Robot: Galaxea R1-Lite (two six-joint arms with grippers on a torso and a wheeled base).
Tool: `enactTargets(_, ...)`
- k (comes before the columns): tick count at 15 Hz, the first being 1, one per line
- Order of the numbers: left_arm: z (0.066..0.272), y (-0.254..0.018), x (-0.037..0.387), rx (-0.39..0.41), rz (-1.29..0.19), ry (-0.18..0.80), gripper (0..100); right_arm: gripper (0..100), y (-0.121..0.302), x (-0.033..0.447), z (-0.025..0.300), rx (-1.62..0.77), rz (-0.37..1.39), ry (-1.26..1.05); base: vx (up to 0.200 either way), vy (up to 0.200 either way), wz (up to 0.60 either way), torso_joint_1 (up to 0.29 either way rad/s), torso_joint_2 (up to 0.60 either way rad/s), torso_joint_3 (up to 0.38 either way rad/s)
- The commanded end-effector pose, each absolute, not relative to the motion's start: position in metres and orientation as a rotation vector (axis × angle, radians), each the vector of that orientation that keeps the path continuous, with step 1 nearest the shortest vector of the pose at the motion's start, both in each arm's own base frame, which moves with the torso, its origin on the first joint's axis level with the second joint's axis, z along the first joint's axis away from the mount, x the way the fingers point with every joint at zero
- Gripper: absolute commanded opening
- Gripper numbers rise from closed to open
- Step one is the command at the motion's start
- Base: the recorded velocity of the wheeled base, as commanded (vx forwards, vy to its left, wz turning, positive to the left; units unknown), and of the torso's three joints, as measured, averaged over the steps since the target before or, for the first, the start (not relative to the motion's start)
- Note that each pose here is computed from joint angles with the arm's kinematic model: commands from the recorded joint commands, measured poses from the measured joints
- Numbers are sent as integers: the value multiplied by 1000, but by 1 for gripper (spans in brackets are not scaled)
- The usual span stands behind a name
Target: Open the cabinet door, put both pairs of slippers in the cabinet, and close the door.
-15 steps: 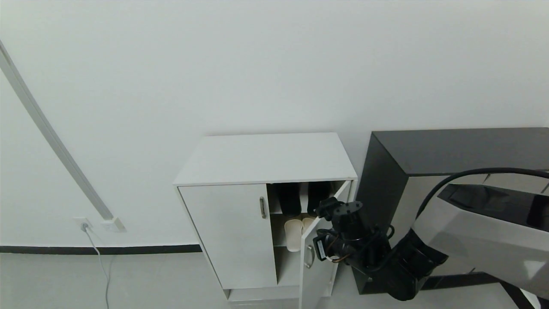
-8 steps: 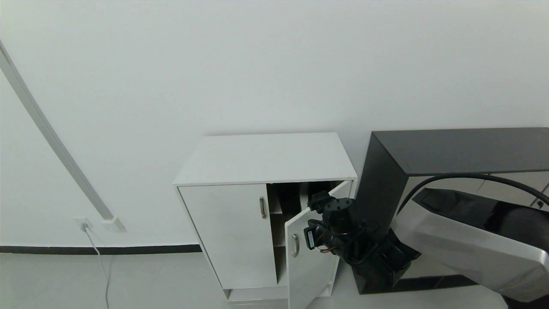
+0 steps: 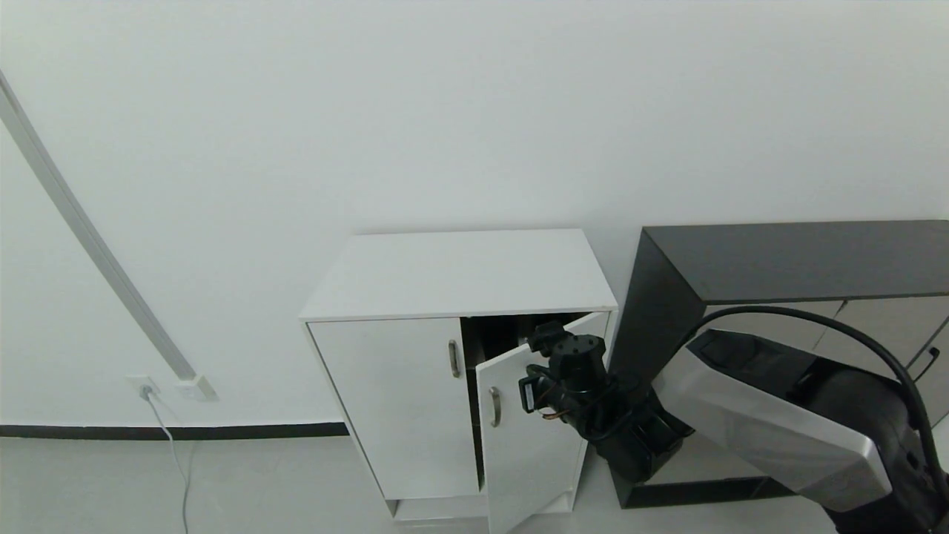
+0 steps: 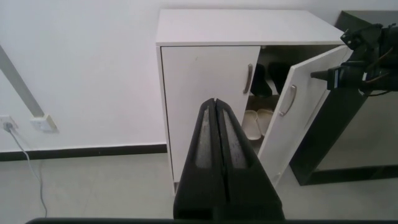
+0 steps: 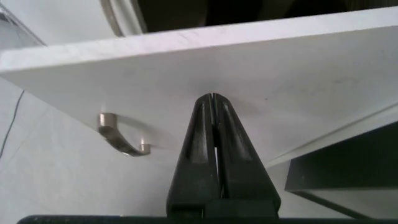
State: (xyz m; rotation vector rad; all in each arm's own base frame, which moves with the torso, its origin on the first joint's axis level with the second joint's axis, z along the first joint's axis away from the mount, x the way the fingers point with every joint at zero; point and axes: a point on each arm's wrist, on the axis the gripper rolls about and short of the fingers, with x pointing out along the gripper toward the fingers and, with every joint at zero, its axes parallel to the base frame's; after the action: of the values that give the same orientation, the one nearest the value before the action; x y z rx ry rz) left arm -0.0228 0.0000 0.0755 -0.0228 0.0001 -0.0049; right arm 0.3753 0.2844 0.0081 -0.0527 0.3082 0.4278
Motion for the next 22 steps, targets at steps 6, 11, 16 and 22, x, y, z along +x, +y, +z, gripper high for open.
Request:
enactTargets(6, 75, 0, -23, -23, -3, 0, 0, 0, 279, 406, -6, -27, 389, 275, 0, 0, 0, 0, 0, 0)
enactTargets(11, 75, 0, -23, -25, -5, 0, 0, 0, 273, 423, -14, -13, 380, 257, 0, 0, 0, 0, 0, 0)
enactTargets(16, 75, 1, -23, -25, 17, 0, 0, 0, 269, 443, -11, -3, 355, 233, 0, 0, 0, 0, 0, 0)
enactTargets(22, 75, 1, -23, -25, 15, 0, 0, 0, 269, 456, -4, -4, 344, 231, 0, 0, 0, 0, 0, 0)
